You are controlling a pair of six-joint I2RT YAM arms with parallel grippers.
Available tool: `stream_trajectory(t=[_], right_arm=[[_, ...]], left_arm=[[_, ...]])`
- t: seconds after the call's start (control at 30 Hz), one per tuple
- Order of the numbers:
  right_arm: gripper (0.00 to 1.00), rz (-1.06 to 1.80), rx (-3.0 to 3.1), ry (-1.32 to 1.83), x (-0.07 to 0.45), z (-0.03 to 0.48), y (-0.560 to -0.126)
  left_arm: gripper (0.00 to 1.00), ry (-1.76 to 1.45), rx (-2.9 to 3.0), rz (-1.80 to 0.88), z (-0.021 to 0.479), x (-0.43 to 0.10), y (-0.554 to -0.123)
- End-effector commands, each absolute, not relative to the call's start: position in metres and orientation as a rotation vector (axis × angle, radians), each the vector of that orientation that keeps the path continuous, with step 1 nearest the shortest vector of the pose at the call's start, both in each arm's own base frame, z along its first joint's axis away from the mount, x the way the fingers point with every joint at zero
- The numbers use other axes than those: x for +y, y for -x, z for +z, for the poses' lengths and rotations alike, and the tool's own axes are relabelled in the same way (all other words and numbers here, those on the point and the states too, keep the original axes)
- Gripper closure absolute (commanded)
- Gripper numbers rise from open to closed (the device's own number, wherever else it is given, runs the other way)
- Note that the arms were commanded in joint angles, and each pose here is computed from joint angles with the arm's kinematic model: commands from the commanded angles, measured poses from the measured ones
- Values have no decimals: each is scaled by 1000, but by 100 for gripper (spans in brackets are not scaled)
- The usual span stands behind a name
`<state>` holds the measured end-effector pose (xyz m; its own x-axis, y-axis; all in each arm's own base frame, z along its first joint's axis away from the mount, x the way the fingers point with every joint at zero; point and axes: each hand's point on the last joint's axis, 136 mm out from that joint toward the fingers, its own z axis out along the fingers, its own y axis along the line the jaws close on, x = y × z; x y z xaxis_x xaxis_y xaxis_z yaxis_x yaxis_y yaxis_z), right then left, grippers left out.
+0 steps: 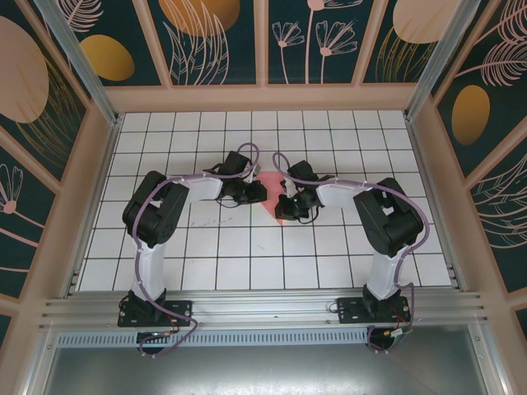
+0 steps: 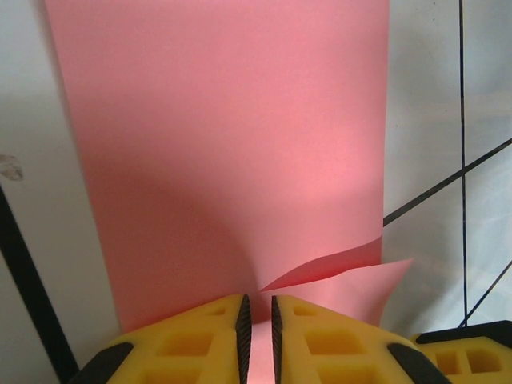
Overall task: Fold a paper plane with a square sheet of paper (fold left side to right side)
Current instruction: Third fold the triangle at the center of the table.
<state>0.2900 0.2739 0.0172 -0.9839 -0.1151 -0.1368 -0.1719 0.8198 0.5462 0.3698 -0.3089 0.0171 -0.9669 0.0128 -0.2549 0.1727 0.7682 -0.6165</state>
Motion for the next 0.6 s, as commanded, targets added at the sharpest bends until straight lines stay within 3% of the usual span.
stream_trajectory(t=[0.0, 0.13, 0.4, 0.57], right_arm=[[100, 754, 3021, 150, 250, -9, -274], [100, 710, 3049, 145, 243, -16, -269], [100, 676, 3060, 155, 239, -21, -267], [100, 661, 3060, 162, 238, -21, -268]], left_arm=[[76, -113, 2762, -856, 14, -292, -370], [72, -118, 2670, -878, 45, -292, -375], [85, -203, 2641, -1066, 49, -312, -332], [89, -254, 2591, -1160, 57, -332, -331]])
